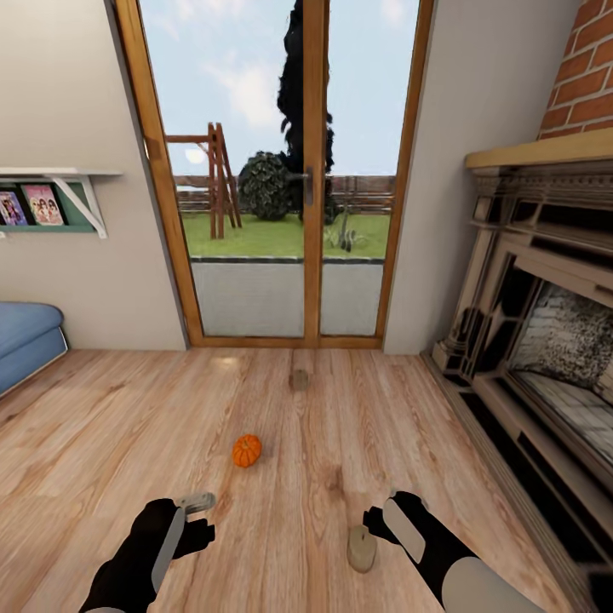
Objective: Place each of the two pumpkins and all three candles from the living room inside a cabinet in the living room (use any cabinet), then make sure every cabinet is closed, and position the cauldron so it is next to a table in the living room.
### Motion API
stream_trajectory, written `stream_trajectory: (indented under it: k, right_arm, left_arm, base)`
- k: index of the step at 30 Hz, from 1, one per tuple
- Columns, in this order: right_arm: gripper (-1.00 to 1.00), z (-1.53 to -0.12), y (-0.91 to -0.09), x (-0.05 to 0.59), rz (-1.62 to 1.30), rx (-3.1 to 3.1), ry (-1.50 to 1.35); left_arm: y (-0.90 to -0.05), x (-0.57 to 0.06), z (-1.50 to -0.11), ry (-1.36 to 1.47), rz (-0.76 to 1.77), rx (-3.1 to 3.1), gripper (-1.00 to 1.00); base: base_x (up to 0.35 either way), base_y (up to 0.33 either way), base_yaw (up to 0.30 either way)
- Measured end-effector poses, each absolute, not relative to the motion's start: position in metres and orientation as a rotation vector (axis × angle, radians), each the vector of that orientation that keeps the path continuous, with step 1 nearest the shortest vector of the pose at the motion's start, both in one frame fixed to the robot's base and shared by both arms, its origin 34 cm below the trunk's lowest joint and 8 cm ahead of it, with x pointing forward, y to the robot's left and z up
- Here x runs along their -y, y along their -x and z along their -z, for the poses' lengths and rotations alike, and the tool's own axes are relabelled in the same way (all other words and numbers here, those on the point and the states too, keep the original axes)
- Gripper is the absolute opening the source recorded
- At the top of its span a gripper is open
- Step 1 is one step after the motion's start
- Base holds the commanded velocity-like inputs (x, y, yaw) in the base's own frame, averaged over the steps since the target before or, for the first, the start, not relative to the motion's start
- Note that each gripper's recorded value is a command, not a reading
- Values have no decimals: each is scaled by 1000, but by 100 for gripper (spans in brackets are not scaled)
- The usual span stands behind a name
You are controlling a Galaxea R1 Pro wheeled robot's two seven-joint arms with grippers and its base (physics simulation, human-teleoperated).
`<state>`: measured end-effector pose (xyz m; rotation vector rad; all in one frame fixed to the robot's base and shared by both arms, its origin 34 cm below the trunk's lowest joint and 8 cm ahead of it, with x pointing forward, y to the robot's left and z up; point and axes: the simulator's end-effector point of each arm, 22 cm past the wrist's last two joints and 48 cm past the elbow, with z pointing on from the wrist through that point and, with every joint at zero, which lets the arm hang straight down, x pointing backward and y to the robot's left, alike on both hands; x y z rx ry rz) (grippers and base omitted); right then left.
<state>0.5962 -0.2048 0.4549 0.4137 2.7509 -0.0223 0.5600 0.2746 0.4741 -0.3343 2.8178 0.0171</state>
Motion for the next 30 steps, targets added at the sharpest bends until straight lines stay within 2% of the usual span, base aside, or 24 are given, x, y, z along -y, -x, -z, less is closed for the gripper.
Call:
stream_trajectory:
  k: [30]
  right_arm:
    - [100, -392, -583, 196, 9, -2752, -404]
  left_arm:
    - [-547, -274, -410, 334, -15, -2817, 100]
  base:
    - [0, 0, 0]
